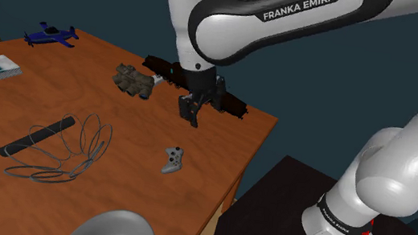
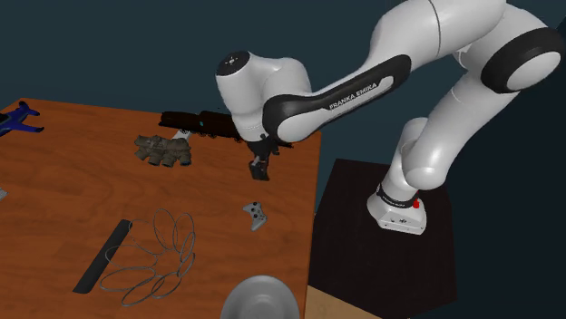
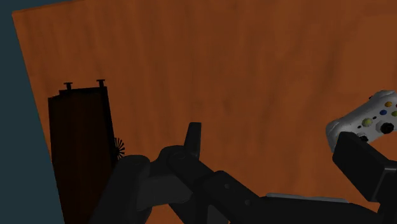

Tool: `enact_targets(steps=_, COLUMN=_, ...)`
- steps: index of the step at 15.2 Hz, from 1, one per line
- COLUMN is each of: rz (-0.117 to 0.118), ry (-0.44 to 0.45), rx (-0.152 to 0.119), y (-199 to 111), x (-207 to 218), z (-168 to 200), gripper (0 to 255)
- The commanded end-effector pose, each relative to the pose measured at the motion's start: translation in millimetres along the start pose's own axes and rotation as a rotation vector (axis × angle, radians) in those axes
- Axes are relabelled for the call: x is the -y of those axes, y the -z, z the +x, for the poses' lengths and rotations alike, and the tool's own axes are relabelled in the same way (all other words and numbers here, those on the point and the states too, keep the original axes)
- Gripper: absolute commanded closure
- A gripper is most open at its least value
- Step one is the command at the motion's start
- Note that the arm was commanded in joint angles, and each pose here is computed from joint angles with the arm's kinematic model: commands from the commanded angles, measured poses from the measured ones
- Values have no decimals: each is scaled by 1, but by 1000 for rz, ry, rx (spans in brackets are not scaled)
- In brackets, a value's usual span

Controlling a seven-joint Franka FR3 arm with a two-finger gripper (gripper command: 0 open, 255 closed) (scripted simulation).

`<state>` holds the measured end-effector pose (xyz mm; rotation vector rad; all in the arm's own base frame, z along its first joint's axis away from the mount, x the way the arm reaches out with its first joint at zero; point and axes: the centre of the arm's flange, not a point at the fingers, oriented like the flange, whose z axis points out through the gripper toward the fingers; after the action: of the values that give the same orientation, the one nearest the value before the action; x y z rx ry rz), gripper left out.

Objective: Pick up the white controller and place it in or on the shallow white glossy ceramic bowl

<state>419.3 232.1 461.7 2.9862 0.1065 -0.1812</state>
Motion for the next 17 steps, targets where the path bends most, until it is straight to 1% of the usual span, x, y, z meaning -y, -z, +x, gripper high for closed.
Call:
enact_targets(steps=1, rz=-5, ry=-7, rx=10, y=-6, x=26, z=14, gripper=0)
enact_targets(steps=9, rz=-32, ry=-31, rx=50, y=-34, x=118, z=71, gripper=0)
enact_targets(steps=10, rz=-33, ry=-31, rx=51, y=-35, x=120, z=72, gripper=0)
enact_targets(steps=17, rz=-33, ry=-31, rx=51, y=-75, x=119, z=70, gripper=0)
